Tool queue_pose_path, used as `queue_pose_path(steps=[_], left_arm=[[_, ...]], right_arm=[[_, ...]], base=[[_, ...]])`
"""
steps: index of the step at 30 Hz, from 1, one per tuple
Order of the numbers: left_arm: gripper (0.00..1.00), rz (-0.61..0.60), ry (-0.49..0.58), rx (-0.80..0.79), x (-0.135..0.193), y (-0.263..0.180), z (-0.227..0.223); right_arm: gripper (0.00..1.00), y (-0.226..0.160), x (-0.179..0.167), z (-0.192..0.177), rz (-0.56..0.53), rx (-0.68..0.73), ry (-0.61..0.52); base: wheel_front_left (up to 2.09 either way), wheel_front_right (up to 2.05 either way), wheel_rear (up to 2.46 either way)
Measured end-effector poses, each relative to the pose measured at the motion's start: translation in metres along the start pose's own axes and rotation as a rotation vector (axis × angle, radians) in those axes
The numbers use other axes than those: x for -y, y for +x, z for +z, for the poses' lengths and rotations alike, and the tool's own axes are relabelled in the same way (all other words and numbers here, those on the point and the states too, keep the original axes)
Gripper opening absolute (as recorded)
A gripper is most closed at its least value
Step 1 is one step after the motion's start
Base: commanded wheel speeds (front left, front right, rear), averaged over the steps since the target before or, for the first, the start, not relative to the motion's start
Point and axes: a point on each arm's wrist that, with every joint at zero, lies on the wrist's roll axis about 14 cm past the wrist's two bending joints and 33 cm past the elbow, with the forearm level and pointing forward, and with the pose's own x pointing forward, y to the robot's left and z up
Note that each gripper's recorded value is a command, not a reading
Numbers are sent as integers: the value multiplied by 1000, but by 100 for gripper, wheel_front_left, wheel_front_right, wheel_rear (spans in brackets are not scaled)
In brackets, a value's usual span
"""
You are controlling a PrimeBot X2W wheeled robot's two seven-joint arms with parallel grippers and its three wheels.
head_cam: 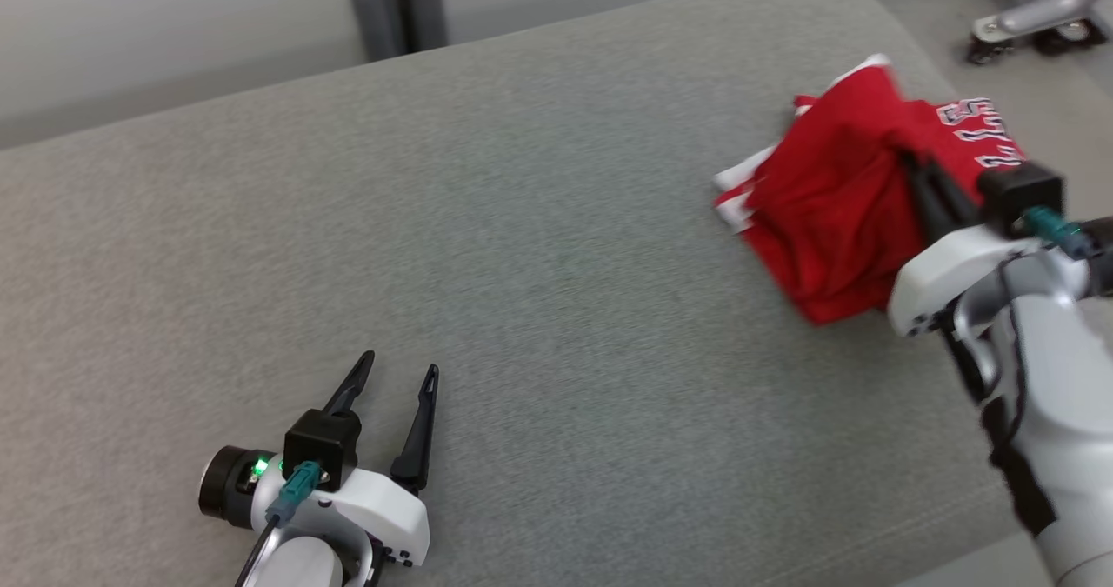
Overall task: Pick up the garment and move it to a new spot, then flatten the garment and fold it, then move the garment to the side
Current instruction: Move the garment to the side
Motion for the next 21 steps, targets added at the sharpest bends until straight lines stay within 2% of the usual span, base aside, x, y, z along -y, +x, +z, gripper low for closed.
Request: queue_pose_path(steps=[10, 12, 13, 14, 15, 21], left_arm=[[100, 131, -6, -36, -48, -21, -16], [100, 151, -6, -40, -55, -24, -18], [100, 161, -6, -40, -59, -25, -18], [100, 171, -7, -42, -62, -27, -19], [100, 180, -7, -43, -65, -28, -19], [100, 205, -5, -35, -72, -32, -16]], right_arm=[[0, 35, 72, -26, -114, -166, -208], [0, 38, 82, -30, -140, -187, -218], [14, 40, 87, -30, -155, -191, -220], [40, 42, 90, -30, -168, -189, -216], [100, 44, 91, -29, -180, -184, -210], [100, 48, 79, -17, -197, -115, -178]], base=[[0, 0, 0], [0, 0, 0], [0, 0, 0], [0, 0, 0], [0, 0, 0], [0, 0, 0]])
